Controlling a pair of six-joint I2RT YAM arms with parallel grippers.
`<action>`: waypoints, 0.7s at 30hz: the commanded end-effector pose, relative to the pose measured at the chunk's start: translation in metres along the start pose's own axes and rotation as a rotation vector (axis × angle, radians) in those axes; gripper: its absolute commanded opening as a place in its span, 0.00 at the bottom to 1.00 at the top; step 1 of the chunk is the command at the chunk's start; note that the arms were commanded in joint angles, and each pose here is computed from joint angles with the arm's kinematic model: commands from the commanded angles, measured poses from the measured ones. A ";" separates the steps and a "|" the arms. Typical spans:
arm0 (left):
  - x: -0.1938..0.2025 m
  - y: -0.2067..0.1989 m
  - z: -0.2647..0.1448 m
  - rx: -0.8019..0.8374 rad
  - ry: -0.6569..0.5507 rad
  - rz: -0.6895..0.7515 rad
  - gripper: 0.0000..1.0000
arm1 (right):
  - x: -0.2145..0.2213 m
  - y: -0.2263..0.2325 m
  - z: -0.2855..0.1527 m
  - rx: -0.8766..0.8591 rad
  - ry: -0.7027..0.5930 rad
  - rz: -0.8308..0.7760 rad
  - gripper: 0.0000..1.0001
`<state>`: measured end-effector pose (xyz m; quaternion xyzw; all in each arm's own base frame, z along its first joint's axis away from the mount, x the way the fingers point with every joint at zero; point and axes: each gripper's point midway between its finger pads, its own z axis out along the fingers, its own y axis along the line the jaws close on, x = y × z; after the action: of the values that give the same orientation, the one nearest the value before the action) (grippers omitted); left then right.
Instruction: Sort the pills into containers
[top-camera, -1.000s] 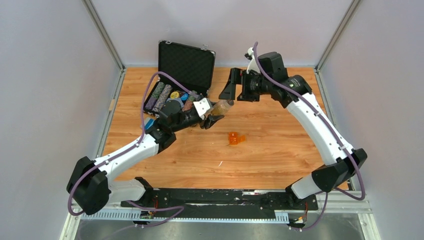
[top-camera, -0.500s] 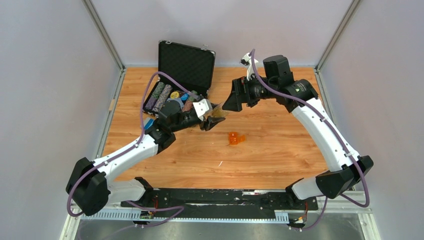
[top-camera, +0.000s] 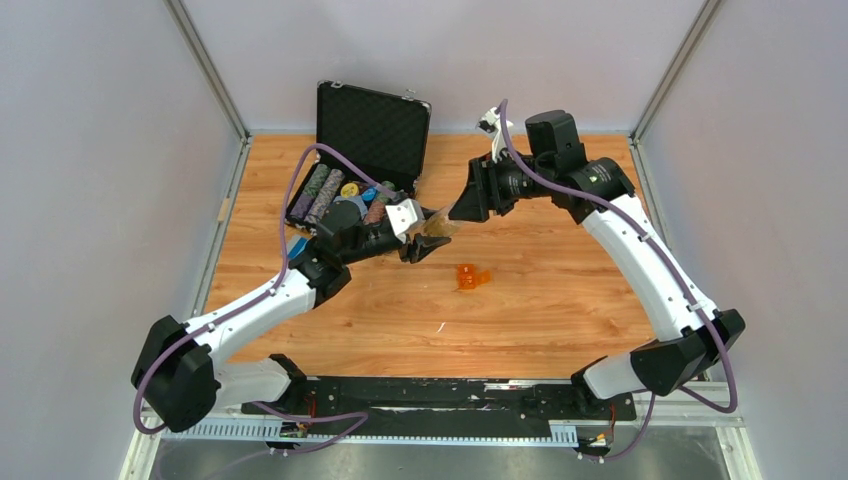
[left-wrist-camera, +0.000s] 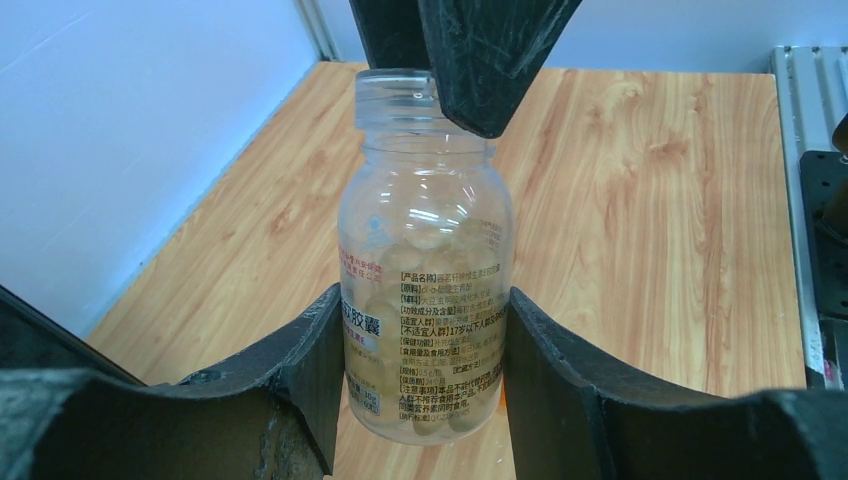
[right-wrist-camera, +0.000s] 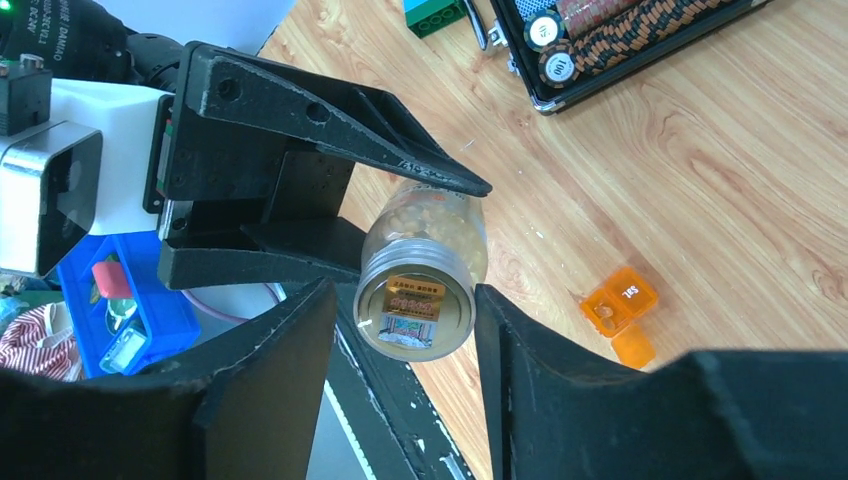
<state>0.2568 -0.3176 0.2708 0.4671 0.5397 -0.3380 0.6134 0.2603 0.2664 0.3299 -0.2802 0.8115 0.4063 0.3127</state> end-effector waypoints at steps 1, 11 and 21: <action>-0.028 0.007 0.003 -0.020 -0.076 0.027 0.00 | -0.011 -0.001 0.002 -0.002 -0.031 0.015 0.50; -0.029 0.017 0.010 -0.052 -0.085 0.026 0.00 | -0.014 -0.011 0.013 0.127 -0.066 0.128 0.42; -0.025 0.024 0.010 -0.066 -0.044 0.111 0.00 | 0.002 -0.039 0.030 0.342 0.036 0.350 0.43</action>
<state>0.2750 -0.3137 0.2510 0.4561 0.5725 -0.3087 0.6073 0.2867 0.2710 0.3061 -0.1526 0.8809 0.3419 0.2893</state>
